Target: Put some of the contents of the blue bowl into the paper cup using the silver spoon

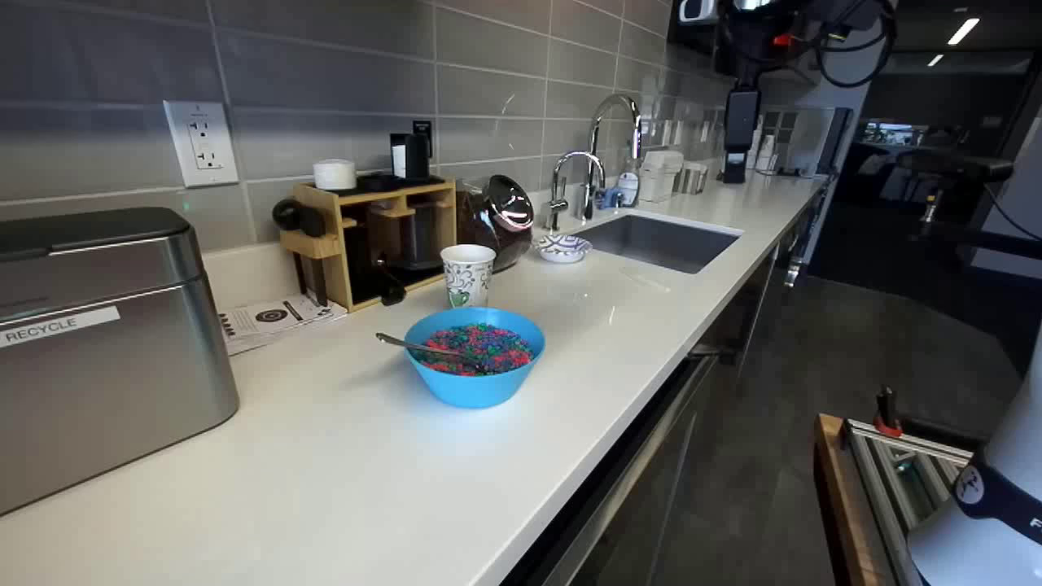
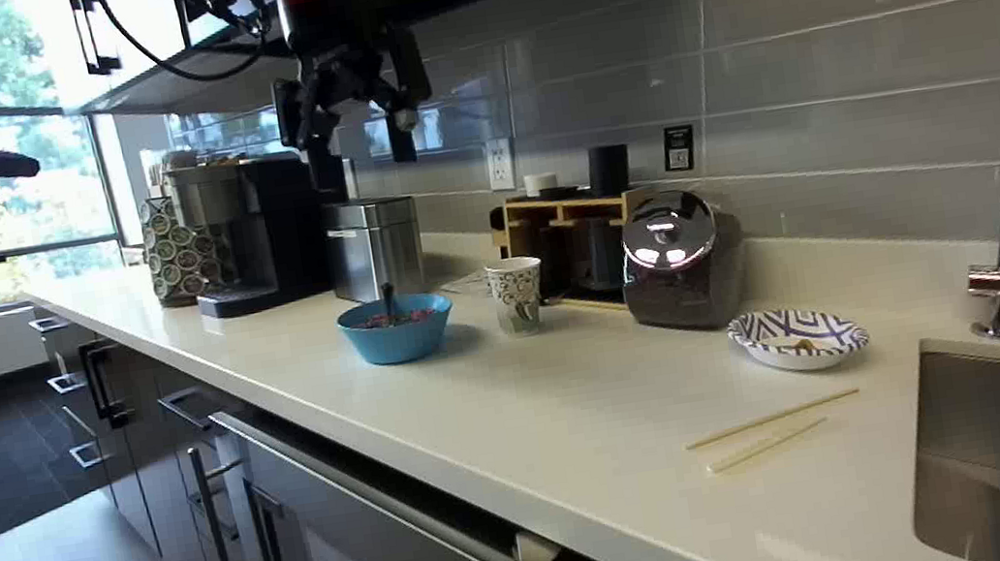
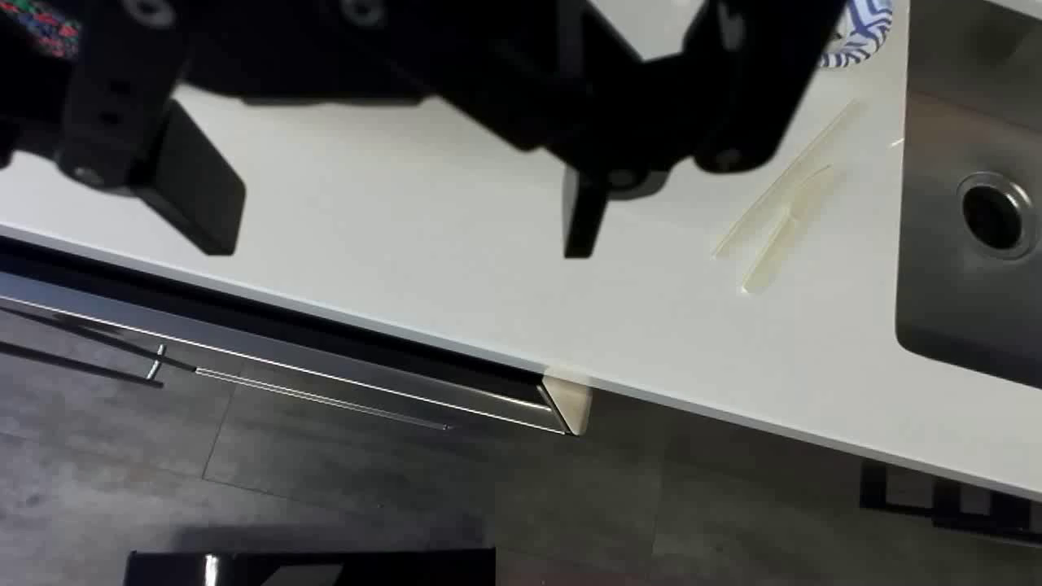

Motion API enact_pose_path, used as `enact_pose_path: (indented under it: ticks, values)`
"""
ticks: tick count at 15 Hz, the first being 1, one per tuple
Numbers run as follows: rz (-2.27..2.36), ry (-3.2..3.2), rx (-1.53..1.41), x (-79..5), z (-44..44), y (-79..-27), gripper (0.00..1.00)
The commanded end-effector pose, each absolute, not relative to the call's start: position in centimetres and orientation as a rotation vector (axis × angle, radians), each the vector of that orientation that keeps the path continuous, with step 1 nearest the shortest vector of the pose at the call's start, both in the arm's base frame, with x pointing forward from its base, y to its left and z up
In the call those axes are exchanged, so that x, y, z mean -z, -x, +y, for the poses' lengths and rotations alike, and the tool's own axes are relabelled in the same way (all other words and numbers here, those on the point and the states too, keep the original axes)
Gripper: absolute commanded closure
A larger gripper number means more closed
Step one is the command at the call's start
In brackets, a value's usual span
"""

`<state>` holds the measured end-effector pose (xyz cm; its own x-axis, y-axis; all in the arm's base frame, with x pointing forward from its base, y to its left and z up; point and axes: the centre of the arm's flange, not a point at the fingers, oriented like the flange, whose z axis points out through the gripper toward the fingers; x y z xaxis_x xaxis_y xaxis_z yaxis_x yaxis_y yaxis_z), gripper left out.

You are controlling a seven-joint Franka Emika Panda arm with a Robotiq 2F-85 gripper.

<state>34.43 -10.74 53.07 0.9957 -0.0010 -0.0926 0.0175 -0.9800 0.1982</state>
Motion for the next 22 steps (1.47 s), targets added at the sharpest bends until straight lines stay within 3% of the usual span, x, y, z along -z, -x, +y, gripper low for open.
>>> enact_pose_path:
  ticks: [1,9,22]
  values:
    - [0.012,-2.938,0.137,-53.1,-10.7,-34.4,0.0]
    - [0.012,-2.938,0.136,-53.1,-10.7,-34.4,0.0]
    - [0.992,-2.87,-0.543,-47.4,4.5,-45.4,0.0]
